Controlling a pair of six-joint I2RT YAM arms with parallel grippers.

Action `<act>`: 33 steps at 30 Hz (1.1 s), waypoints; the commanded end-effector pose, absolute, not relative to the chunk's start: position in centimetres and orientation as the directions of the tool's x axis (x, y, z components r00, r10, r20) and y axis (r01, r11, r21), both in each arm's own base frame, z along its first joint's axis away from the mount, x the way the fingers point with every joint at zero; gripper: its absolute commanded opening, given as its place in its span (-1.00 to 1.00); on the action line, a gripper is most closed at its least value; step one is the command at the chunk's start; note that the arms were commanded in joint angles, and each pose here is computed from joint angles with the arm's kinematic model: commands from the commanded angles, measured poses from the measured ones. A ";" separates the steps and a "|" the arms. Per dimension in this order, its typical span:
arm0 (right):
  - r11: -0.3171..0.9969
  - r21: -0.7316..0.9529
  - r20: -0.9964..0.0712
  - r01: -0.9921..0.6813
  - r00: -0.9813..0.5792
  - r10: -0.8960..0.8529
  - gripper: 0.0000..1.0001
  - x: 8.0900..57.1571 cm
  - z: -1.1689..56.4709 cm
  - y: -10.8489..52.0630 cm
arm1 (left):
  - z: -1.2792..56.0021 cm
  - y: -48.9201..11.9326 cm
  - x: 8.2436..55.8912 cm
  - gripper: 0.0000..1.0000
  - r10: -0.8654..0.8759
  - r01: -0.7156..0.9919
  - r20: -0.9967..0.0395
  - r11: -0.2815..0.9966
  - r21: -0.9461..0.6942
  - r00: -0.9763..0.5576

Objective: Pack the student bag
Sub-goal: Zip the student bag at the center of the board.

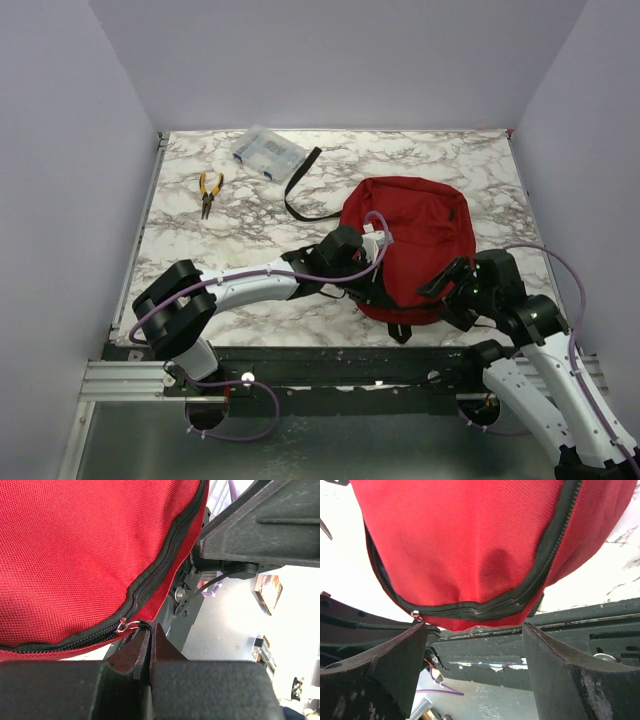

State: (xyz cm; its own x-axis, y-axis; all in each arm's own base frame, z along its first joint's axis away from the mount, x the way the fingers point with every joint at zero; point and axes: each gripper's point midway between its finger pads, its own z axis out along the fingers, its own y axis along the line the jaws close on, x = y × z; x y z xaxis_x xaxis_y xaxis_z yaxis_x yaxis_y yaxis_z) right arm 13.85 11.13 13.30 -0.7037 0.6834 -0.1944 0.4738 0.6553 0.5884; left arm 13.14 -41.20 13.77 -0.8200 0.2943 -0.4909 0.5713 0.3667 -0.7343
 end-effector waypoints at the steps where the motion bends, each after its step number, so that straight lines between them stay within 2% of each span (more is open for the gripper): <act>1: 0.673 0.566 -0.149 0.476 -0.744 0.651 0.61 12.1 13.4 11.3 | 15.6 -41.7 13.1 -1.00 0.278 0.596 -0.529 0.305 -0.742 -0.801; 6: 0.508 0.636 0.040 0.581 -0.682 0.730 0.60 11.1 12.8 13.2 | 16.0 -42.2 12.8 -1.00 0.266 0.576 -0.515 0.282 -0.767 -0.815; 10: 0.452 0.642 0.053 0.620 -0.623 0.780 0.57 12.0 12.3 13.0 | 16.7 -43.1 12.0 -1.00 0.280 0.564 -0.502 0.223 -0.796 -0.819; 15: 0.367 0.630 0.100 0.684 -0.540 0.836 0.28 14.0 10.9 13.3 | 17.1 -43.5 11.3 -1.00 0.290 0.555 -0.494 0.192 -0.809 -0.820; 19: 0.345 0.649 0.088 0.678 -0.517 0.851 -0.85 15.3 11.3 13.4 | 16.2 -43.3 11.2 -1.00 0.295 0.556 -0.491 0.204 -0.806 -0.820; 20: 0.359 0.643 0.068 0.677 -0.517 0.853 -0.99 15.4 11.3 13.1 | 15.9 -43.0 11.4 -1.00 0.290 0.555 -0.490 0.218 -0.803 -0.822; 24: 0.425 0.596 -0.080 0.681 -0.476 0.876 -0.99 15.3 11.5 10.3 | 14.3 -40.3 13.8 -1.00 0.244 0.526 -0.471 0.280 -0.803 -0.848; 26: 0.431 0.578 -0.152 0.693 -0.427 0.891 -0.99 15.4 11.4 8.6 | 13.0 -37.6 16.7 -1.00 0.183 0.488 -0.452 0.339 -0.804 -0.873; 30: 0.407 0.628 -0.179 0.664 -0.385 0.905 -0.99 15.5 11.7 8.0 | 10.9 -32.2 22.5 -1.00 0.059 0.408 -0.430 0.455 -0.792 -0.901; 33: 0.397 0.659 -0.179 0.638 -0.380 0.908 -0.99 15.5 11.9 8.0 | 10.6 -31.4 24.7 -1.00 0.042 0.386 -0.416 0.469 -0.794 -0.908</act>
State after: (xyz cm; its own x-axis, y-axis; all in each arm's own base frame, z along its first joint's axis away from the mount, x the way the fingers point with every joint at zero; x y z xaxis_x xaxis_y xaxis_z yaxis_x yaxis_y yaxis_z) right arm 15.17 10.27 12.37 -0.4593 0.8841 -0.0857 0.6334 0.3937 0.6662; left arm 21.69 -33.52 10.88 -0.9181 0.0676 -0.3904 0.3782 0.4434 -0.8126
